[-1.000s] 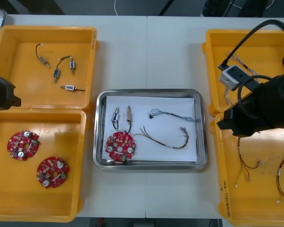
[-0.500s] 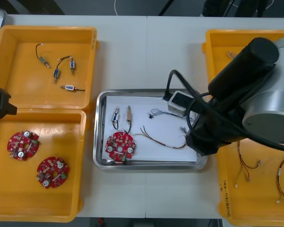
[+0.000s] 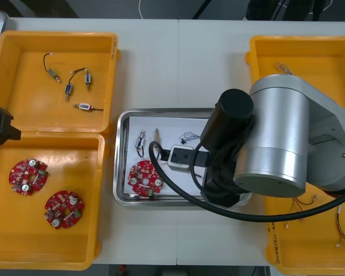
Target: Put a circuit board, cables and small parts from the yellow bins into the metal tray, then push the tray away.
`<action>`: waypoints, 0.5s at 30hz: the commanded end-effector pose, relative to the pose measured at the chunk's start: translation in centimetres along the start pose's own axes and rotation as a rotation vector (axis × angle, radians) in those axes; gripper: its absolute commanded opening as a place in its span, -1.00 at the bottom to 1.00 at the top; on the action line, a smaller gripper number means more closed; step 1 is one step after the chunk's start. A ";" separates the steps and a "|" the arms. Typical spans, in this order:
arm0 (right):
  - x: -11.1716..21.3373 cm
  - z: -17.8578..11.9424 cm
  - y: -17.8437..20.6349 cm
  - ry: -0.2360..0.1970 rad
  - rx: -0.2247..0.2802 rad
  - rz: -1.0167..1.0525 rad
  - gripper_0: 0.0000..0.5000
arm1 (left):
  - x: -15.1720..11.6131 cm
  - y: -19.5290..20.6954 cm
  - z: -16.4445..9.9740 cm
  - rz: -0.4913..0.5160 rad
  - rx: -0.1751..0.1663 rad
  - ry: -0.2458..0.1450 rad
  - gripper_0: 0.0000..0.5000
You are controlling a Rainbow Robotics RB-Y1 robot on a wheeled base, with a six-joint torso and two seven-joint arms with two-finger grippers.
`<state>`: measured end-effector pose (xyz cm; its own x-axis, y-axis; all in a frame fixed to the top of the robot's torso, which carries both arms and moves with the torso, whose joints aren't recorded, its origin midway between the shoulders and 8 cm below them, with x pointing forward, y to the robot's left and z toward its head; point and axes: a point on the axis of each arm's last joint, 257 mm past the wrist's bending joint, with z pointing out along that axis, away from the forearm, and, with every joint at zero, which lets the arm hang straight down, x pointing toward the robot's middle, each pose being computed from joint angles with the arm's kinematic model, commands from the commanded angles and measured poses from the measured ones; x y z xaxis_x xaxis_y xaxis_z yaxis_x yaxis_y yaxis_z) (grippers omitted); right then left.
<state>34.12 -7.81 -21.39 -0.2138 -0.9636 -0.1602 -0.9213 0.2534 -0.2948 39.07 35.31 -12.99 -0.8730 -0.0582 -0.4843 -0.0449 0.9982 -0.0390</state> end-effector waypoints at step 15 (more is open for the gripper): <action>-4.2 4.1 4.0 -0.034 0.002 -0.154 1.00 | -0.3 1.5 -1.5 0.004 -0.042 -0.024 1.00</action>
<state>33.05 -4.24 -25.97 -0.1306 -0.9803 -0.1482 -0.9439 0.1687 -0.2841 39.04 35.24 -13.00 -0.8736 -0.0571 -0.4833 -0.0425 0.9982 -0.0412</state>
